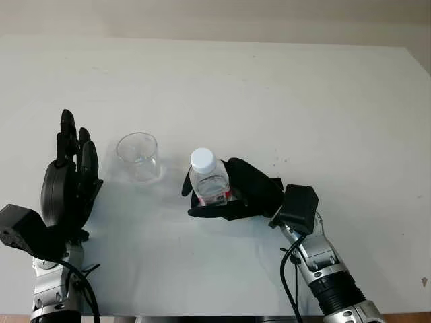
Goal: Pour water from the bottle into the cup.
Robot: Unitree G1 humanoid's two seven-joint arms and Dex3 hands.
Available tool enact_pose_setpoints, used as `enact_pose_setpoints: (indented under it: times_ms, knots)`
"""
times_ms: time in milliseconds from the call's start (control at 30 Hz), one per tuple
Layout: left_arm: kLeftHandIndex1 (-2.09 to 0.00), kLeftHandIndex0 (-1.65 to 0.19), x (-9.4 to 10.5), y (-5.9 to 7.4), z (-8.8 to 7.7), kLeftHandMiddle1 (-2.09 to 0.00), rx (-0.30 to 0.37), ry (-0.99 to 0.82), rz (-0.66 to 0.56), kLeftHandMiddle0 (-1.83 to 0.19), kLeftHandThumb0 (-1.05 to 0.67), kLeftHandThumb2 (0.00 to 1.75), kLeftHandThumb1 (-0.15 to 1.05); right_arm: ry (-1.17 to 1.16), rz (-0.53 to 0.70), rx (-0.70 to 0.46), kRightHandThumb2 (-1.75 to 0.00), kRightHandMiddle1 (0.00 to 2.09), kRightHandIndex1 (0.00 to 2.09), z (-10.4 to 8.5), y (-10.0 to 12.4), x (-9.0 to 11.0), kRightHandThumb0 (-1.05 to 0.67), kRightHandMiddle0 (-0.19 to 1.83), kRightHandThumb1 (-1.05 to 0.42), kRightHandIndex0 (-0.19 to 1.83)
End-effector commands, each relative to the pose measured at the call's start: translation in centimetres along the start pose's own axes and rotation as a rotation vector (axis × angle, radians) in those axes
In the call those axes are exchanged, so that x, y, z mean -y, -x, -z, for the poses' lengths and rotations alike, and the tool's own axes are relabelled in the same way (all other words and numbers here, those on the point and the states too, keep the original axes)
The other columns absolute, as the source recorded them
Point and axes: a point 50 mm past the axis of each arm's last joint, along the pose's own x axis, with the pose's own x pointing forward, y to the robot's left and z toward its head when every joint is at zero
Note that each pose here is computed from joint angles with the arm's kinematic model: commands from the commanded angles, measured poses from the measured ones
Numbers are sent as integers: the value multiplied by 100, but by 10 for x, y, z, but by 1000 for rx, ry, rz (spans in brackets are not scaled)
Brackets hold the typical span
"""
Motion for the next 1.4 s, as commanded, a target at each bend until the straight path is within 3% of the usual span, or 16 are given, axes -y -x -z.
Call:
enact_pose_setpoints:
  times_ms: [0,167,467,633,800,933,1233,1367]
  knots:
    - [-1,19,-1,1,0,-1,6,-12,-6,19,-74,54,105,0,32,-14,-44,209,209,5,4,0,-42,141,-105,182]
    - [0,19,0,0,1,0,4,8,-2,19,-73,54,105,50,142,0,-49,209,209,-5,-11,23,-45,139,-105,178]
    - [0,19,2,-1,3,0,-1,14,-5,19,-75,53,105,185,291,59,-56,209,209,-48,-61,70,-39,123,-105,170]
    - [-1,19,4,-2,3,0,0,20,-3,19,-74,53,105,325,354,17,-51,209,209,-65,-86,90,-36,81,-105,132]
    - [0,19,6,-2,4,0,4,23,-2,19,-74,54,105,456,370,-33,-46,209,209,-73,-101,98,-37,71,-105,120]
    - [0,19,6,-1,5,0,5,22,0,19,-74,54,105,737,390,-53,-43,209,209,-78,-107,98,-39,64,-105,108]
    - [0,19,5,1,4,0,1,13,-7,19,-75,53,105,1120,366,-18,-40,209,209,-84,-114,94,-43,59,-105,105]
    - [0,19,5,0,5,0,2,14,-11,19,-75,53,105,1263,356,9,-43,209,209,-89,-115,95,-45,66,-105,109]
